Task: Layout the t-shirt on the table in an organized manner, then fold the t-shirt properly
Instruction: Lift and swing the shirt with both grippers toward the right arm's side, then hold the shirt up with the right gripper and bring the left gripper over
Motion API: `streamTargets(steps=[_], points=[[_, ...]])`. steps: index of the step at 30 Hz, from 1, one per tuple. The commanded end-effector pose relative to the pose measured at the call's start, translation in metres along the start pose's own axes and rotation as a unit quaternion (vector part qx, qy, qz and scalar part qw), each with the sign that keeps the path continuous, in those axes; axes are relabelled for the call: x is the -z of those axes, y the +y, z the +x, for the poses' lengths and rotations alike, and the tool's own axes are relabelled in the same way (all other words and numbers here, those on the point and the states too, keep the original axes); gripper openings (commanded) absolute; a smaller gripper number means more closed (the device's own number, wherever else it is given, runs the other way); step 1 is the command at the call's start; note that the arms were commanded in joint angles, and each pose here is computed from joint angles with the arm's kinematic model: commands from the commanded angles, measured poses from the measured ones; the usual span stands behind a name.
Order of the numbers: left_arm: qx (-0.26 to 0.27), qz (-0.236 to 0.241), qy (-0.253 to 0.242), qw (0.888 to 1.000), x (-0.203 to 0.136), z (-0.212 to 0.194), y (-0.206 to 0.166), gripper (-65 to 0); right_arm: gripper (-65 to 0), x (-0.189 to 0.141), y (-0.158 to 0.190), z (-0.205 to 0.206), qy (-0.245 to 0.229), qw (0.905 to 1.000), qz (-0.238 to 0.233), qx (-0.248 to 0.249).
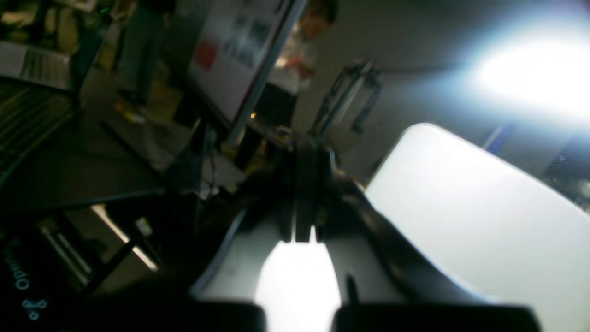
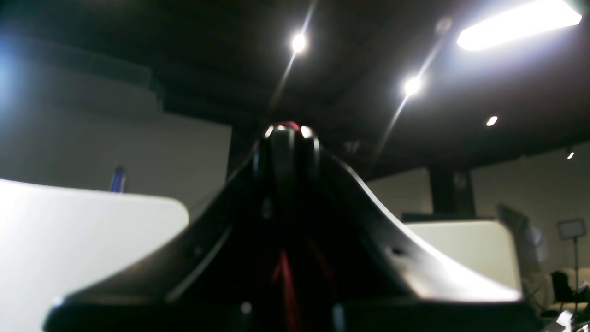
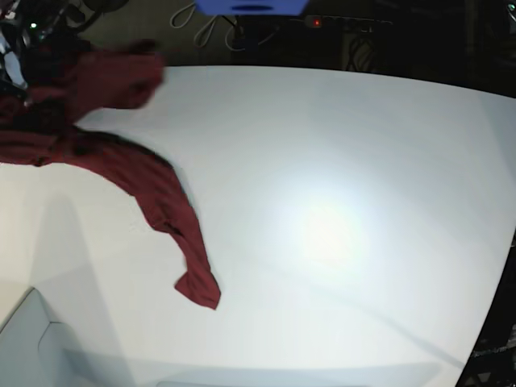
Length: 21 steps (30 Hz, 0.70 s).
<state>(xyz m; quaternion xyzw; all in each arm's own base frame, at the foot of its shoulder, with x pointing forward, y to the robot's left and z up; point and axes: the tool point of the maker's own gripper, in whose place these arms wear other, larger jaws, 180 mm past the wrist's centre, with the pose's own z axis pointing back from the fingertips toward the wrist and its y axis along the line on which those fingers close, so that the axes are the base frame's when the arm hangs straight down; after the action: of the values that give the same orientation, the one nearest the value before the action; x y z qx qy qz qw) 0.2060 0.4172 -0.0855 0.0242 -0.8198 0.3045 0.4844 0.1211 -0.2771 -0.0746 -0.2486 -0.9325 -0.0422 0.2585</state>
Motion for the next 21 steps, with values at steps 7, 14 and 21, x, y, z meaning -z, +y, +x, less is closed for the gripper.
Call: streamTargets(steps=[7,14,21], points=[[-0.012,-0.006,0.019,1.000,0.003,-0.004,-0.004,-64.9,-65.0,0.002,0.018,-0.010,0.024,0.9990,0.012,0.036],[-0.044,0.008,0.067,0.997,0.001,-0.029,-0.003,-64.9,-65.0,0.021,0.048,-0.037,0.048,0.9975,0.038,0.037],[-0.057,0.017,0.110,0.992,-0.007,-0.051,-0.001,-64.9,-65.0,0.070,0.085,-0.071,0.073,0.9909,0.072,0.086]])
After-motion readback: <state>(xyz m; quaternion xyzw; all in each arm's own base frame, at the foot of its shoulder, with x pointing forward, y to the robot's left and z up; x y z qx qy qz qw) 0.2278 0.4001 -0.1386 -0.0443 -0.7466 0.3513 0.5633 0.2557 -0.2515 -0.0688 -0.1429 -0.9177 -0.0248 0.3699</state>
